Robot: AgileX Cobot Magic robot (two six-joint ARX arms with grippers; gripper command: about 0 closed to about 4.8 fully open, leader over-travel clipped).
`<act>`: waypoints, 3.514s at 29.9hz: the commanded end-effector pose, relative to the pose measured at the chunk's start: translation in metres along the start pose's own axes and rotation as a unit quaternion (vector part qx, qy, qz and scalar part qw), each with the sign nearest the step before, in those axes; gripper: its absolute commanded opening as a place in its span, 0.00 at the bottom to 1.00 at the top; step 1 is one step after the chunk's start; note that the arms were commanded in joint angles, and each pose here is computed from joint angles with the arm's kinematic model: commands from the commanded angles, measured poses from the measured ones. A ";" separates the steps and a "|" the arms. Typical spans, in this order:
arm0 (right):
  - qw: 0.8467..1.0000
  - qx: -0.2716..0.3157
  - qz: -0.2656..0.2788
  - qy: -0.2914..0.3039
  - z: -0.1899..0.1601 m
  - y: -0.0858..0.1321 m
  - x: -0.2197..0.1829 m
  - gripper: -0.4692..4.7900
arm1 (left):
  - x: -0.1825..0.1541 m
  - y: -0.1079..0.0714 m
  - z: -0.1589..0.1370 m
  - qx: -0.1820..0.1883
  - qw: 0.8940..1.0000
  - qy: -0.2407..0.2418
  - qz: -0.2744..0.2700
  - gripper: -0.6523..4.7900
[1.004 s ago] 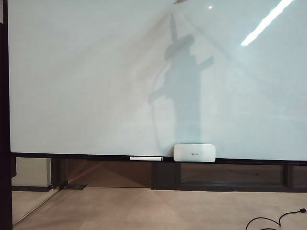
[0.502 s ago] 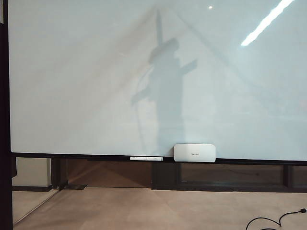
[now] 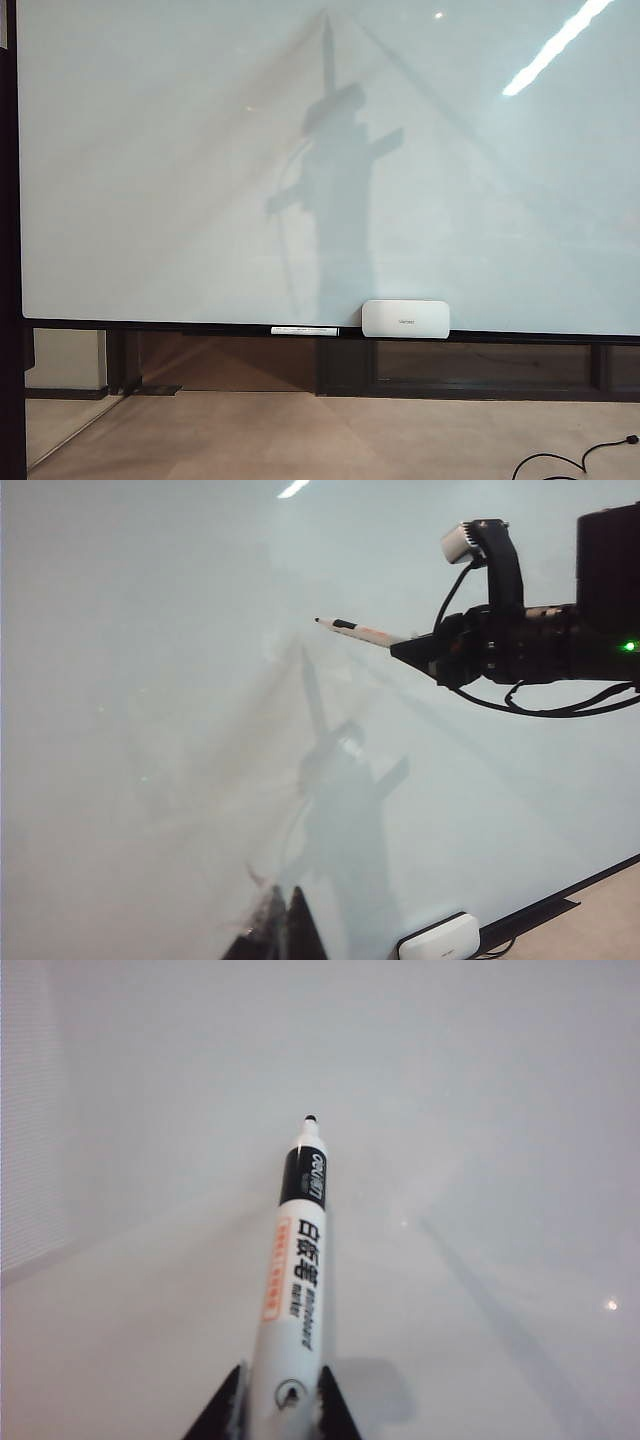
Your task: Reach to the right to find the marker pen, pick it up, and write the number 15 on the whiteboard.
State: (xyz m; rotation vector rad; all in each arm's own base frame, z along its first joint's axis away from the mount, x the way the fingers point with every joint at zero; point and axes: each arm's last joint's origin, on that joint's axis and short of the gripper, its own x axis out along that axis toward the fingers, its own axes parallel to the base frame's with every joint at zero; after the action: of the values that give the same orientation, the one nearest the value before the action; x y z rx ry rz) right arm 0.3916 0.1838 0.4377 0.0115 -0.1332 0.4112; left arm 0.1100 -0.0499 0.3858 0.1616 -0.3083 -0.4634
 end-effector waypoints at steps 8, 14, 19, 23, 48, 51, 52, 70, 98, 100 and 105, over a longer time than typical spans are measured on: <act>0.999 -0.002 -0.012 -0.041 0.007 0.000 0.001 0.09 | 0.011 -0.001 -0.005 -0.002 1.000 0.008 -0.015 0.11; 0.999 -0.004 -0.012 -0.052 0.002 0.000 0.006 0.09 | 0.011 -0.001 -0.005 0.000 1.000 0.007 -0.015 0.11; 0.998 -0.005 -0.012 -0.069 0.004 0.000 0.007 0.09 | 0.011 -0.001 -0.002 0.001 1.000 -0.011 -0.026 0.11; 0.998 -0.005 -0.012 -0.065 0.000 -0.002 0.010 0.09 | 0.012 -0.001 -0.002 0.002 1.000 -0.012 -0.024 0.11; 0.998 -0.008 -0.022 -0.052 -0.009 -0.010 0.015 0.09 | 0.012 -0.001 -0.002 0.013 1.000 -0.012 -0.024 0.11; 0.999 -0.008 -0.024 -0.048 -0.011 -0.012 0.016 0.09 | 0.012 -0.001 -0.002 0.013 1.000 -0.012 -0.024 0.11; 0.999 -0.008 -0.024 -0.048 -0.012 -0.012 0.017 0.09 | 0.012 -0.001 -0.002 0.013 1.000 -0.012 -0.023 0.11; 0.999 -0.009 -0.031 -0.041 -0.017 -0.018 0.020 0.09 | 0.012 -0.001 -0.002 0.015 1.000 -0.012 -0.023 0.11; 0.989 0.002 -0.056 0.133 -0.078 -0.026 0.032 0.09 | 0.008 0.000 0.001 0.016 1.000 -0.019 -0.017 0.11; 0.989 0.002 -0.056 0.138 -0.078 -0.026 0.032 0.09 | 0.008 0.000 0.001 0.016 1.000 -0.019 -0.017 0.11; 0.985 0.002 -0.054 0.162 -0.084 -0.026 0.032 0.09 | 0.008 0.000 0.001 0.016 1.000 -0.019 -0.017 0.11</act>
State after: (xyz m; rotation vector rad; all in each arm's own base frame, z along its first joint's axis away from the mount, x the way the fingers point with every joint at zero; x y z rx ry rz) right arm 0.4394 0.1786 0.3617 -0.0502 0.1652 0.3248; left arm 0.1175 -0.0544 0.3864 0.1904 -0.3330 -0.4971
